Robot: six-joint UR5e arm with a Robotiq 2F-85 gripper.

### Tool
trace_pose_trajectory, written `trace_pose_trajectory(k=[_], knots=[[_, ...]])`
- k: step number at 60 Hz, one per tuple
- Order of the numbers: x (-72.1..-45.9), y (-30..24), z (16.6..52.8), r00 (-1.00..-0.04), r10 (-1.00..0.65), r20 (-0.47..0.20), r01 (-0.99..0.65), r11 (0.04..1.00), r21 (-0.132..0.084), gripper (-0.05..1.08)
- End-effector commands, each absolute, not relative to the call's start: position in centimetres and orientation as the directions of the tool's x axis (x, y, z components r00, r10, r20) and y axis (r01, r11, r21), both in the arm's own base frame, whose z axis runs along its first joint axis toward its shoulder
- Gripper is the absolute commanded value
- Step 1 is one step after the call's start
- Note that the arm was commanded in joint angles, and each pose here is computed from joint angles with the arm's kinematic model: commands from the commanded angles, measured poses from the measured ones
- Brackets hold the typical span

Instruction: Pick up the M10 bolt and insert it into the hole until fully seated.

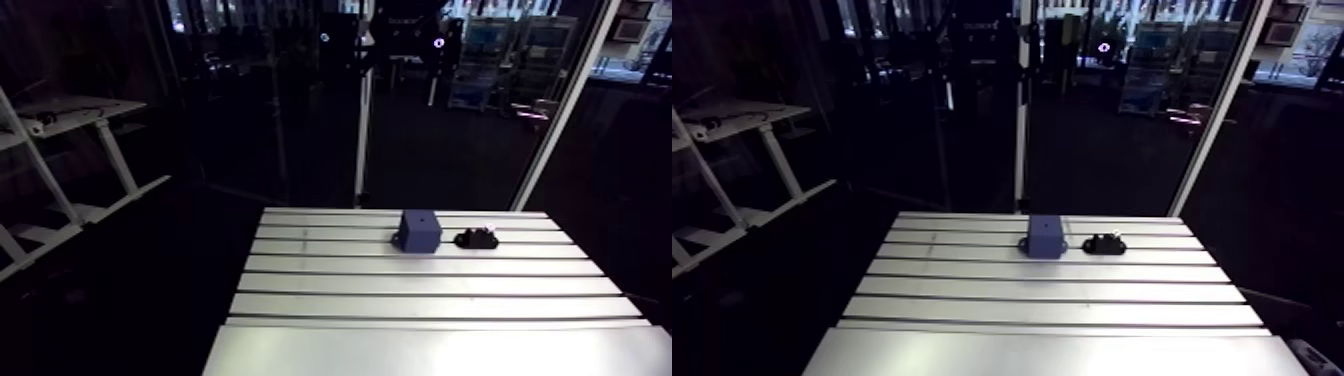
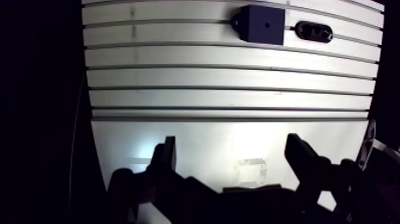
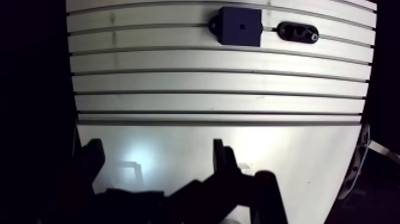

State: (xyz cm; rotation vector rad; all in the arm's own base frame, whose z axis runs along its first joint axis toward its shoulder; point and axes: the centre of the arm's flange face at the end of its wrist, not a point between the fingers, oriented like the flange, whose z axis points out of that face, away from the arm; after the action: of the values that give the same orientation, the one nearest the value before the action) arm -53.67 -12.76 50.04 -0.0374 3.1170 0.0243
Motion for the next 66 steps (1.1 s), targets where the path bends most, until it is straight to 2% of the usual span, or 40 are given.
trace_pose_trajectory(k=[1,46,55,66], knots=[[-54.2,-12.1,49.9,-0.999,-0.025,0.023,-0.025,0.999,0.020,0.01],[-54.5,-11.1,49.9,-0.999,-0.016,0.031,-0.015,1.000,0.024,0.01],[-55.3,-8.9,49.3,-0.992,-0.083,0.097,-0.079,0.996,0.038,0.01],[-56.5,-2.7,47.9,-0.981,-0.074,0.177,-0.064,0.996,0.062,0.01]])
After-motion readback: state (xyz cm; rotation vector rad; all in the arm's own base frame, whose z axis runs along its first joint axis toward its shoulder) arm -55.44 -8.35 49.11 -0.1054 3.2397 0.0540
